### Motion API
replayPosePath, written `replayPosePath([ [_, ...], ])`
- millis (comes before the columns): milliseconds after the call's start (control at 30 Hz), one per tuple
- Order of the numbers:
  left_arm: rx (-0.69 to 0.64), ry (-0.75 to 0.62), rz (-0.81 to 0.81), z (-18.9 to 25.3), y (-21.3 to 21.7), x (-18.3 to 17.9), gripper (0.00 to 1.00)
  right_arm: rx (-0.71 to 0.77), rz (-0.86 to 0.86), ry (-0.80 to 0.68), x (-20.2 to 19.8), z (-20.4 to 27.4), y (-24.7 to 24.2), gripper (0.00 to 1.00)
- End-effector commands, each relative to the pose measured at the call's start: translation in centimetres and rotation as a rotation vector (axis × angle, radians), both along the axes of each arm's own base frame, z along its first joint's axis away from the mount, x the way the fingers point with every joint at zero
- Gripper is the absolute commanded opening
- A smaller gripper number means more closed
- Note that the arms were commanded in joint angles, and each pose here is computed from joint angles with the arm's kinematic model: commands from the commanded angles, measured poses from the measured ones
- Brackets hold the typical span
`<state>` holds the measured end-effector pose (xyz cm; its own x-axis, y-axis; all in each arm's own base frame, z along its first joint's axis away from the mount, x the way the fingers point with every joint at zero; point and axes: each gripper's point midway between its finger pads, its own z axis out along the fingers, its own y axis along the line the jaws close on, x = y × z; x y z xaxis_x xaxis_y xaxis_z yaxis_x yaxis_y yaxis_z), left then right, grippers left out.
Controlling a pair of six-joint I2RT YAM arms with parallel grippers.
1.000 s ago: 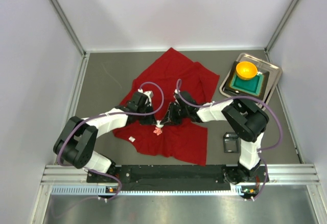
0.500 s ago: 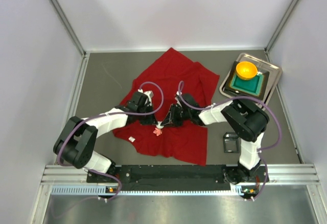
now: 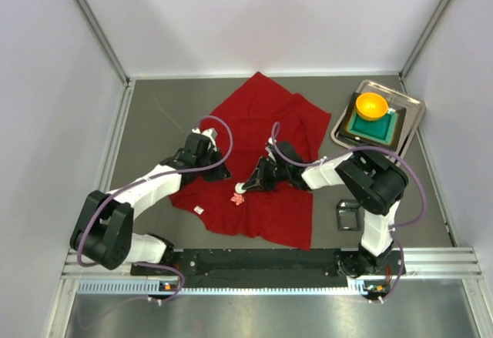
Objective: Remove the brooch from the garment
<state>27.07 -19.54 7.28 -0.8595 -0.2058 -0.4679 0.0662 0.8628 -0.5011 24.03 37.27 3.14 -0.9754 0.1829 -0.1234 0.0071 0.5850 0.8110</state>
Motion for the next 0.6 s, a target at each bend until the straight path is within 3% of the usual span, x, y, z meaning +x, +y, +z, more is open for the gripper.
replayPosePath([
  [0,-0.082,0.022,0.004,0.1,-1.1,1.1,0.18,0.126,0.008,0.012,0.4,3.6,0.9,0.17],
  [267,-0.122,0.033,0.063,-0.7,0.0,0.6,0.20,0.276,0.030,-0.010,0.1,6.9,1.2,0.52],
  [567,-0.141,0.003,0.129,-0.4,1.9,-0.4,0.24,0.381,0.066,-0.022,1.5,7.9,3.4,0.56],
])
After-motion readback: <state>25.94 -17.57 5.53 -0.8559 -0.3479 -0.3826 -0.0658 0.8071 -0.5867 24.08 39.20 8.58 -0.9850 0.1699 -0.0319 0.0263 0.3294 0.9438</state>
